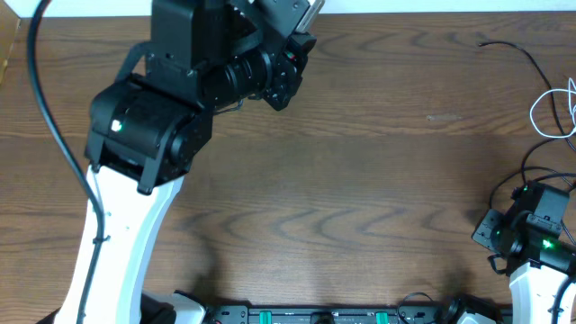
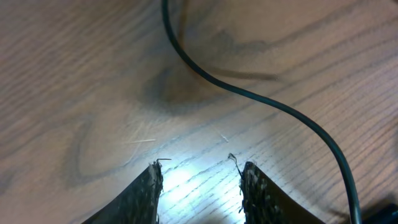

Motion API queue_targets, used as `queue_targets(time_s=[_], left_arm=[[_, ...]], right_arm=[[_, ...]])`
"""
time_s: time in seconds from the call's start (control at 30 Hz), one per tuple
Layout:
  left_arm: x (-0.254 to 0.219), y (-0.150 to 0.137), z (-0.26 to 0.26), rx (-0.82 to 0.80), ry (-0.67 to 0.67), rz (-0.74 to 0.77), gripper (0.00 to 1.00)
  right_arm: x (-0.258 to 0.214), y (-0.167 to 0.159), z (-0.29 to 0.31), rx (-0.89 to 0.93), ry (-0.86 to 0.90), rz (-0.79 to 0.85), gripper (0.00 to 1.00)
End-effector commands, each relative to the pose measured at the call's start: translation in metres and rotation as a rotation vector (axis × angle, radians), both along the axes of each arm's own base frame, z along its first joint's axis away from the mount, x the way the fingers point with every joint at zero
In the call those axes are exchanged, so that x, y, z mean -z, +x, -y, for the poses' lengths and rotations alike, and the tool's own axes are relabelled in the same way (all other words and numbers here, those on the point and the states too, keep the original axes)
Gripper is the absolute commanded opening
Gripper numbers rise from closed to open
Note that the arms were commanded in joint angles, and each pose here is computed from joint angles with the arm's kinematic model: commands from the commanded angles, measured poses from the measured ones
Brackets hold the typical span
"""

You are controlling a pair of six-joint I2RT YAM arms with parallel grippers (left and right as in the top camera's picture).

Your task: Untangle cables

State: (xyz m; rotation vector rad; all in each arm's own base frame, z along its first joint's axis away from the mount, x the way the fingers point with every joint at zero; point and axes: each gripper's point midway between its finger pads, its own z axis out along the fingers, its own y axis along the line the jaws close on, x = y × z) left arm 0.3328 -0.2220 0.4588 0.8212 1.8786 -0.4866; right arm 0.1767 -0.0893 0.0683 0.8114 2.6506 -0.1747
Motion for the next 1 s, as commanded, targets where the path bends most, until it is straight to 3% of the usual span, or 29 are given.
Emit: queue_targets(time_s=[0.0, 0.1, 0.2, 0.3, 0.5, 0.97], left_arm=[[-0.01, -0.007, -0.008, -0.008, 0.007, 0.039, 0.08], [-0.01, -0.007, -0.008, -0.006, 0.01, 0.043, 0.08], [-0.01, -0.007, -0.008, -0.004, 0.012, 0.045, 0.08], [-0.01, -0.007, -0.008, -0.005, 0.012, 0.045, 0.08], [-0.009, -0.008, -0.008, -0.005, 0.014, 0.041, 0.08], [0.0, -0.002, -0.026, -0.056, 0.037, 0.005, 0.08]], right_arm=[[0.016, -0.012, 0.002, 0.043, -0.014, -0.039, 0.4], [0.034, -0.016, 0.0, 0.071, -0.002, -0.038, 0.4], [0.037, -0.014, -0.001, 0.067, 0.005, -0.027, 0.33], [0.035, -0.014, 0.004, 0.086, -0.022, -0.023, 0.19], [0.035, -0.019, 0.013, 0.126, -0.043, -0.03, 0.1], [0.04, -0.029, 0.041, 0.296, -0.041, 0.023, 0.04]])
